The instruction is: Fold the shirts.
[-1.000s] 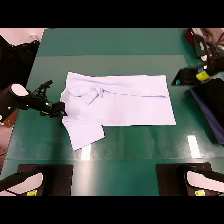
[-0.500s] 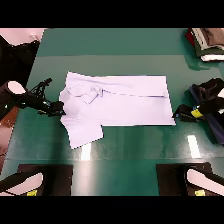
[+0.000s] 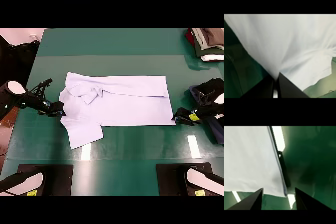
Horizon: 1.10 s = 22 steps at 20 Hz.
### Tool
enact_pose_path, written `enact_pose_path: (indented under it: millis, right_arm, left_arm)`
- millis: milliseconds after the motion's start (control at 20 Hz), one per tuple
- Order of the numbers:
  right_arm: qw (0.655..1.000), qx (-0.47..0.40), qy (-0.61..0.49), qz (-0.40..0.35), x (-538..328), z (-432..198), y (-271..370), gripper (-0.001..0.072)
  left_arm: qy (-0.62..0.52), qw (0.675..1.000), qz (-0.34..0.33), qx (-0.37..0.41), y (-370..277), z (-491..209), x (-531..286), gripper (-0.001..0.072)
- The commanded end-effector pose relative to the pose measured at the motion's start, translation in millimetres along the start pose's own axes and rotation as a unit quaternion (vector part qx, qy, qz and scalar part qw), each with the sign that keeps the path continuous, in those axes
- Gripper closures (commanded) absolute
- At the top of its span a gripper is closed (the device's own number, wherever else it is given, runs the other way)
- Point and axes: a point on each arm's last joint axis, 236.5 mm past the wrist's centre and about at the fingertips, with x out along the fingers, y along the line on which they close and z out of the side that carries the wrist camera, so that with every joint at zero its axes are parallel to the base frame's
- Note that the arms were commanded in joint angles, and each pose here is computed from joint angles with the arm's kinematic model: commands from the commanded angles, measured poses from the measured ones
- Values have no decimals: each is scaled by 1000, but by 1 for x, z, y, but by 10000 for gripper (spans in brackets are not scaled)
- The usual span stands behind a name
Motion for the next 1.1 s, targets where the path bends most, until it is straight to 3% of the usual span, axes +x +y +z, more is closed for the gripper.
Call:
enact_pose_path:
  millis: [0,450,600,750,800,1050]
  right_arm:
    - [1000,-5,-9,-2,2,4,1,262]
    - [1000,-27,-6,-8,7,2,14,272]
    - [1000,-29,-5,-7,7,1,15,356]
    - [1000,-30,0,-7,7,-1,15,634]
    - [1000,-31,1,-7,7,-1,15,694]
    - [999,-31,3,-7,6,-3,15,697]
  left_arm:
    - [0,1000,0,0,0,0,0,676]
    - [5,1000,1,4,0,-2,0,676]
    - [5,1000,1,4,0,-2,0,676]
    - [7,1000,0,5,0,-3,-1,676]
    - [8,1000,0,5,0,-4,-1,676]
    - [9,1000,0,5,0,-4,-1,677]
